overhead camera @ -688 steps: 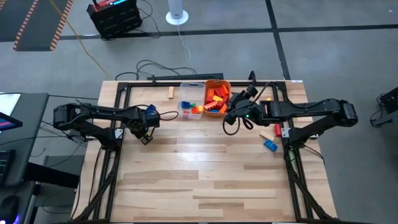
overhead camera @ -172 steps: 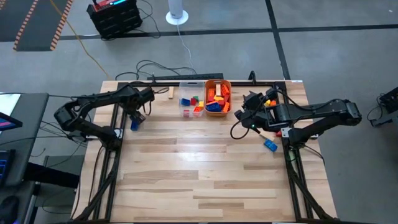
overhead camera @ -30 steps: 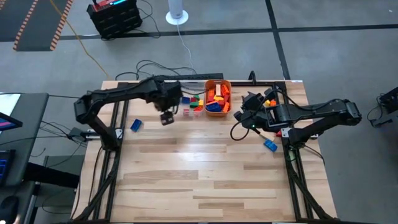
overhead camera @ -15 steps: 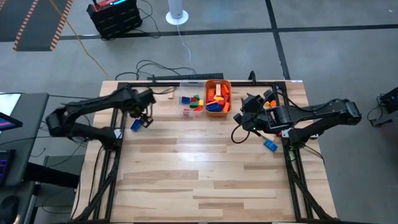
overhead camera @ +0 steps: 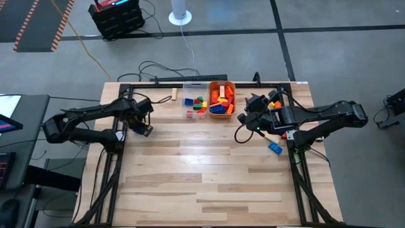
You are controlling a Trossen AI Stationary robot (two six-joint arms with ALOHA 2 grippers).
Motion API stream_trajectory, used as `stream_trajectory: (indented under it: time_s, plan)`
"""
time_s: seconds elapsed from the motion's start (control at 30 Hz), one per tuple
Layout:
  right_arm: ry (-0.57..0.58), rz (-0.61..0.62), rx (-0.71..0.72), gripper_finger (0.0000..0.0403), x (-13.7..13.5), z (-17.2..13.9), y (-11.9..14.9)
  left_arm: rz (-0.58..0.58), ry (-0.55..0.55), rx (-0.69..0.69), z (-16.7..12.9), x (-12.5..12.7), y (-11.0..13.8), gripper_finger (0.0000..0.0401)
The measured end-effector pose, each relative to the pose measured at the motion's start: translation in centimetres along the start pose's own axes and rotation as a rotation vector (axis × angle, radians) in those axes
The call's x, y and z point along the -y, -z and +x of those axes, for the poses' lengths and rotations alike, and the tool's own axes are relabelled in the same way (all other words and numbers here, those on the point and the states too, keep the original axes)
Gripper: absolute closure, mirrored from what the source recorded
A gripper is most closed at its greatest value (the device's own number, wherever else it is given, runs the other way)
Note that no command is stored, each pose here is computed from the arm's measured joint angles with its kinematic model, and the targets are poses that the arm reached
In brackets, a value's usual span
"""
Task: Sort blocks by size
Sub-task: Put the blue rectangle game piece into the orange bin
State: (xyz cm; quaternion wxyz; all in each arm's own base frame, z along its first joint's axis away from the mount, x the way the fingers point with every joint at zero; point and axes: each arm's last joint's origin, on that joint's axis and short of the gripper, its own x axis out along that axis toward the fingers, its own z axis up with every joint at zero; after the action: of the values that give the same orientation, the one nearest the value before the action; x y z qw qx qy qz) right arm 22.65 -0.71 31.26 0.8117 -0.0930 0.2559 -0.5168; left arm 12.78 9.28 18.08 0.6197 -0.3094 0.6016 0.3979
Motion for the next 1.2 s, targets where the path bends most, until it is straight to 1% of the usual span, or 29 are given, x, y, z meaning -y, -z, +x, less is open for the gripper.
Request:
stream_trajectory:
  time_s: [0.07, 0.2, 0.33, 0.47, 0.63, 0.73, 0.87, 0.9, 1.07, 1.13, 1.2]
  plan:
    - [0.0, 0.0, 0.0, 0.024, 0.0, 0.0, 0.0, -0.016, -0.029, 0.018, 0.0, -0.1, -0.1, 0.0149]
    - [0.0, 0.0, 0.0, 0.024, 0.0, 0.0, 0.0, -0.023, -0.068, -0.002, 0.7, -0.1, -0.4, 0.0149]
    - [-0.001, 0.004, 0.002, 0.024, 0.0, 0.0, 0.0, -0.017, -0.091, -0.052, 2.4, 0.4, -0.9, 0.0149]
    - [-0.006, 0.0, -0.001, 0.024, 0.0, 0.0, 0.0, 0.007, -0.12, -0.118, 3.6, 0.9, -1.6, 0.0149]
    - [-0.009, -0.002, -0.002, 0.024, 0.0, 0.0, 0.0, 0.067, -0.131, -0.138, 4.1, 1.5, -2.1, 0.0154]
    - [-0.009, -0.004, -0.002, 0.024, 0.0, 0.0, 0.0, 0.085, -0.131, -0.121, 3.9, 1.8, -2.4, 0.0185]
    - [-0.009, -0.005, -0.002, 0.024, 0.0, 0.0, 0.0, 0.109, -0.126, -0.109, 3.5, 2.0, -2.8, 0.0264]
    - [-0.009, -0.005, -0.002, 0.024, 0.0, 0.0, 0.0, 0.112, -0.127, -0.099, 3.4, 2.1, -2.9, 0.0276]
    - [-0.009, -0.005, -0.002, 0.024, 0.0, 0.0, 0.0, 0.156, -0.098, -0.093, 2.3, 2.4, -3.7, 0.0277]
    - [-0.008, -0.004, -0.002, 0.024, 0.0, 0.0, 0.0, 0.171, -0.087, -0.071, 1.3, 2.7, -4.3, 0.0277]
    - [-0.007, -0.004, -0.002, 0.024, 0.0, 0.0, 0.0, 0.181, -0.064, -0.017, -0.1, 3.3, -5.4, 0.0277]
